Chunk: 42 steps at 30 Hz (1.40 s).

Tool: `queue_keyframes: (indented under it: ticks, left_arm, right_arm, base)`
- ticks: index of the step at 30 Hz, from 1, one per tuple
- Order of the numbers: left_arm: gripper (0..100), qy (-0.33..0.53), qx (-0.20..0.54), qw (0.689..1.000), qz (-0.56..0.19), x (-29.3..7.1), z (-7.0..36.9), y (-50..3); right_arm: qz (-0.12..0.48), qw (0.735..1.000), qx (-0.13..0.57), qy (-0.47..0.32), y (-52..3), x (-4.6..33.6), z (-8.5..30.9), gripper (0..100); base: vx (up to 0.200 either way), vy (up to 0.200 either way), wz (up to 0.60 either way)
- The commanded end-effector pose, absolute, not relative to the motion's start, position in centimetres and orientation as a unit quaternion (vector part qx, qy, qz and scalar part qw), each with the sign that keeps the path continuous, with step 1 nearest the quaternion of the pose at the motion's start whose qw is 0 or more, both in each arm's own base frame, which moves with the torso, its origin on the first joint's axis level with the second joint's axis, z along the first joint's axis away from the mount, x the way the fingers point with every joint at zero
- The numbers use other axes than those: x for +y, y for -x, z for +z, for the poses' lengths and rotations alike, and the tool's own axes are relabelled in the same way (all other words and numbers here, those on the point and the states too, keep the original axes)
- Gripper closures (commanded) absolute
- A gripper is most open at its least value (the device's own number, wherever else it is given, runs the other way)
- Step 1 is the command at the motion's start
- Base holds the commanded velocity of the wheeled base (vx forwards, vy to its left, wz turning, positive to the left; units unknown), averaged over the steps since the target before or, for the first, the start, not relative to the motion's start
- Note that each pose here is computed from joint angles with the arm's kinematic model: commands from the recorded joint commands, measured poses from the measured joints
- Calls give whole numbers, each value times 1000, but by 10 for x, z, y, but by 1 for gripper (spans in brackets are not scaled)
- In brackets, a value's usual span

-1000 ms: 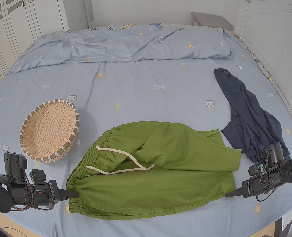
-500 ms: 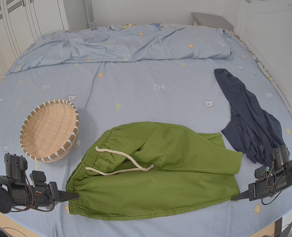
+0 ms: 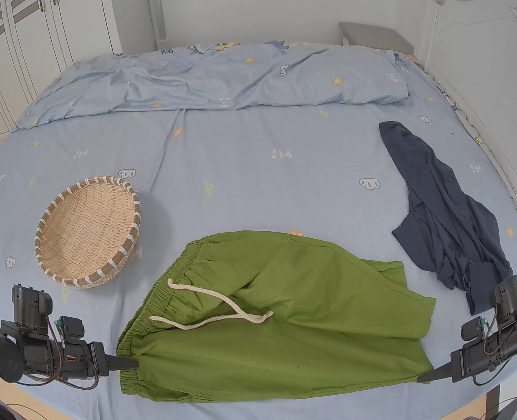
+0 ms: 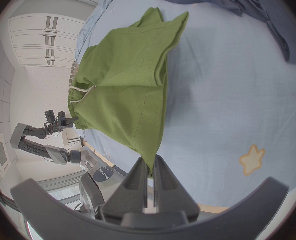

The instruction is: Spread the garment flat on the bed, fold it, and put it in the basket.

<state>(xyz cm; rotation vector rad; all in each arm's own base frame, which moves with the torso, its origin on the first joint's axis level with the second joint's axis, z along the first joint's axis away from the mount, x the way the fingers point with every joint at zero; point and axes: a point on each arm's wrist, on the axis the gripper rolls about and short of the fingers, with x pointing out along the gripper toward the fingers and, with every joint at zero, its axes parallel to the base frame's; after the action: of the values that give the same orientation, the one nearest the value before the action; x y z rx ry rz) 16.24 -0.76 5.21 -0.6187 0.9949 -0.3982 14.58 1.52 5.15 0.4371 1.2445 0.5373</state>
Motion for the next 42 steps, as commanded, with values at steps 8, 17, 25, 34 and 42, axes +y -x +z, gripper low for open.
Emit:
queue_keyframes:
  ticks: [8,17,25,34,42]
  left_arm:
    - [100,303,503,791,-172,-4,57,-171]
    - [100,309,505,790,-161,1,60,-176]
    - [100,293,514,788,-170,0,58,-173]
    - [100,292,518,785,-172,-1,56,-174]
    - [100,294,528,779,-169,-1,52,-176]
  right_arm:
    - [246,765,561,-198,-138,14,57,100]
    - [243,752,579,-202,-134,15,52,100]
    - [225,730,615,-195,-136,16,38,100]
    - [230,722,625,-189,-138,19,33,100]
    - [232,726,620,-187,-140,19,33,100]
  base:
    - [0,0,0]
    - [0,0,0]
    - [0,0,0]
    - [0,0,0]
    - [0,0,0]
